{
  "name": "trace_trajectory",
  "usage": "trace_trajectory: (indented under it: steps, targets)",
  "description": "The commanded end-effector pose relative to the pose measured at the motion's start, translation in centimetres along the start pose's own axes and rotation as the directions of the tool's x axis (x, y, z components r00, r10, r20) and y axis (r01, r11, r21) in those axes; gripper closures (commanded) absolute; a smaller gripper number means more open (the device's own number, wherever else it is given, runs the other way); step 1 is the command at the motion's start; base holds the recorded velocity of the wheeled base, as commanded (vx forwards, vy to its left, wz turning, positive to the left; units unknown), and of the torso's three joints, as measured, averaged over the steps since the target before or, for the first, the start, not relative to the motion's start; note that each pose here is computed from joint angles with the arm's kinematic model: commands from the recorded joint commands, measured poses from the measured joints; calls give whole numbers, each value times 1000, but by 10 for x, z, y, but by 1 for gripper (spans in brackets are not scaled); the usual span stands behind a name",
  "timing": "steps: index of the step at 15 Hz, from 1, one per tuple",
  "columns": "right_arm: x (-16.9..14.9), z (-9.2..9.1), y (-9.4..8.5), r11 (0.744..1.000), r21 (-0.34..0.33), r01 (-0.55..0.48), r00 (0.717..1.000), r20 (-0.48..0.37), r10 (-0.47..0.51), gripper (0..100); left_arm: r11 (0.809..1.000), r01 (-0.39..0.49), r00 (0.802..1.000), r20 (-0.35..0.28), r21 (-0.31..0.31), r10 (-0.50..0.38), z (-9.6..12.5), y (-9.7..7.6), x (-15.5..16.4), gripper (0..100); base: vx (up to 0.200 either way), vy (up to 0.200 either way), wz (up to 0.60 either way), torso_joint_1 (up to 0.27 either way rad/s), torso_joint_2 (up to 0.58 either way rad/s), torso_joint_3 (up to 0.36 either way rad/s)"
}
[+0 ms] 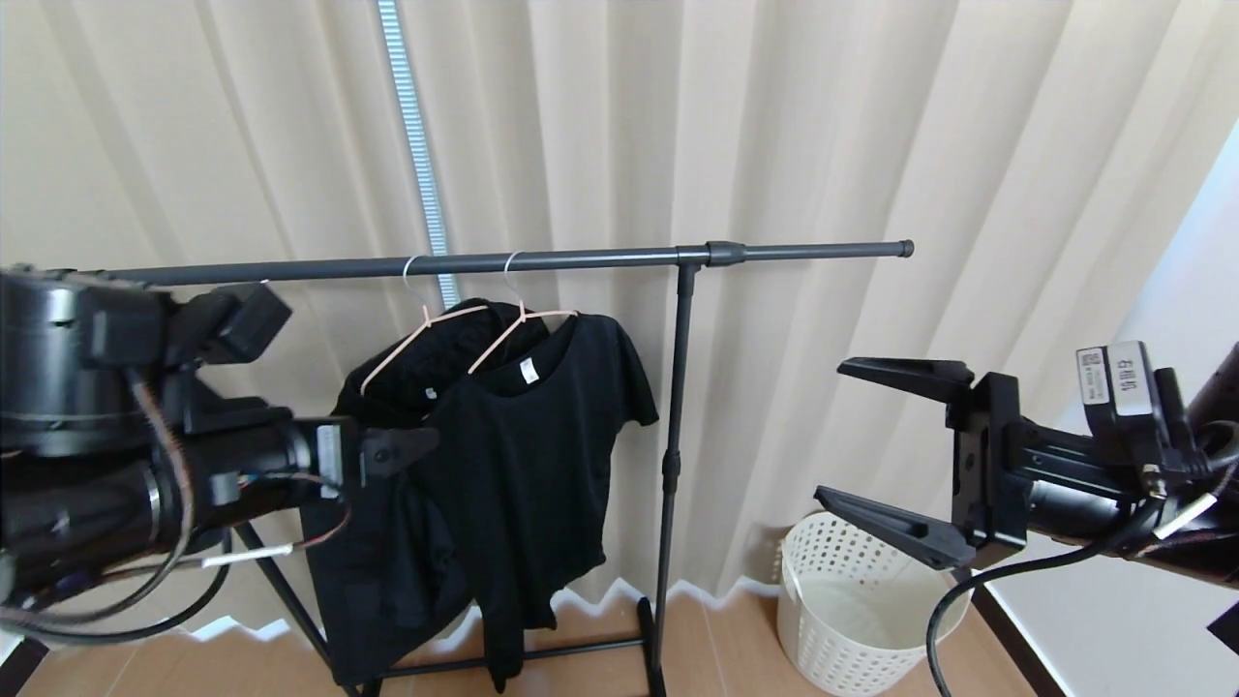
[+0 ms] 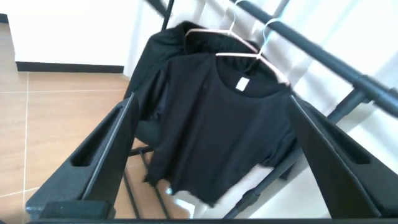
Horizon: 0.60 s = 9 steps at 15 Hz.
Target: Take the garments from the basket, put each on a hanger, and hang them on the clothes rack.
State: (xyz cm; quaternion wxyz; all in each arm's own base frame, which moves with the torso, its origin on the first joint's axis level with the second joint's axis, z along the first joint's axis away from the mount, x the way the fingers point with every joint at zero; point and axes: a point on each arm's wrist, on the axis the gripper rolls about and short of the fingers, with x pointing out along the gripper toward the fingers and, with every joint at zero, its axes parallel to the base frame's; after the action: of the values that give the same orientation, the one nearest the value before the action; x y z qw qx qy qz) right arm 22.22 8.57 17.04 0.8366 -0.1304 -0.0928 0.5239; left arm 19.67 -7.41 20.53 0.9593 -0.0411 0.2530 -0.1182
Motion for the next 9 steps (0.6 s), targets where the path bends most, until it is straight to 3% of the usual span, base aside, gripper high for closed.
trace_trajectory:
  steps: [1, 3, 6, 8, 9]
  targets:
    - [-20, 19, 14, 996, -41, 74, 997, 21, -73, 0, 1000, 12, 995, 97, 2, -13, -39, 14, -65, 0, 0, 0, 0, 0, 0, 0]
    - [-44, 23, 36, 968, -41, 248, 968, -21, -249, 0, 999, 12, 990, 139, 51, -19, -69, 22, -90, 0, 0, 0, 0, 0, 0, 0]
    - [-70, 25, 56, 871, -42, 490, 861, -135, -491, 0, 997, 13, 989, 146, 71, -24, -102, 29, -103, 0, 0, 0, 0, 0, 0, 0]
    - [-89, 25, 74, 837, -40, 545, 816, -204, -541, 0, 997, 16, 989, 142, 72, -26, -123, 33, -107, 0, 0, 0, 0, 0, 0, 0]
    - [-95, 24, 81, 835, -34, 549, 809, -228, -542, 0, 997, 19, 989, 145, 73, -30, -130, 34, -109, 0, 0, 0, 0, 0, 0, 0]
